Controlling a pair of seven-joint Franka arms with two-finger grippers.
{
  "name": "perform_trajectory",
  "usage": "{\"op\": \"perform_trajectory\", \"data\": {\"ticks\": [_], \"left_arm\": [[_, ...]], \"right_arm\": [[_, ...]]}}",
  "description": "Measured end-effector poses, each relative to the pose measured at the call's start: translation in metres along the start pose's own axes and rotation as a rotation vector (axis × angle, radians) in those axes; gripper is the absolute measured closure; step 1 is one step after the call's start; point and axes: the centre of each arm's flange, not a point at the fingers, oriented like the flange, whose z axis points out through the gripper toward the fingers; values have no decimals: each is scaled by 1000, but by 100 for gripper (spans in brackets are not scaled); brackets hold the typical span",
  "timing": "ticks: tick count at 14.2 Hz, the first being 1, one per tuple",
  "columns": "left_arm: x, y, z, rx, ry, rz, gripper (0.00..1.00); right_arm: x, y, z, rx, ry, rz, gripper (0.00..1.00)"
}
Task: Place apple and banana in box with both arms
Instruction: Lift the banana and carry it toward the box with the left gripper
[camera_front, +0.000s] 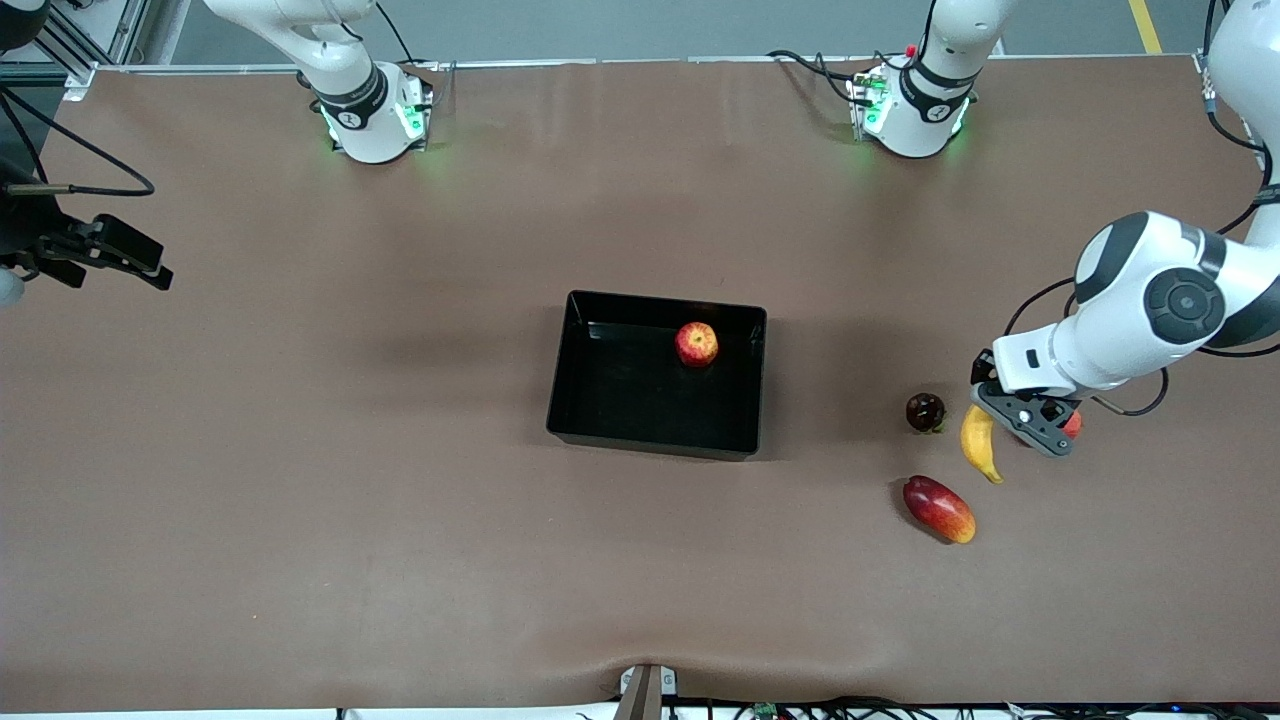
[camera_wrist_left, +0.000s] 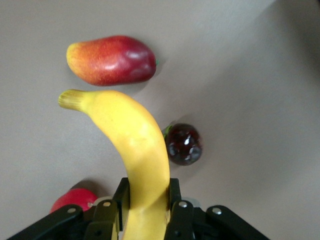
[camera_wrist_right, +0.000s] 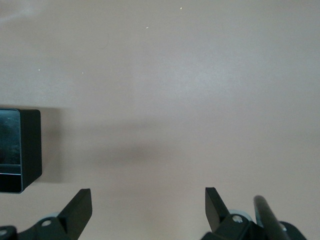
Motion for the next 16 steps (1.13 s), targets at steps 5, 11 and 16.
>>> {"op": "perform_trajectory", "data": {"ticks": [5, 11, 16], "left_arm": [[43, 55, -43, -64, 10, -113, 65], [105, 147, -61, -65, -12, -281, 65], [156, 247, -45, -42, -24, -322, 65]], "right_arm": [[5, 1, 5, 0, 6, 2, 0], [6, 2, 6, 0, 7, 4, 0], [8, 13, 5, -21, 14, 18, 0]]}}
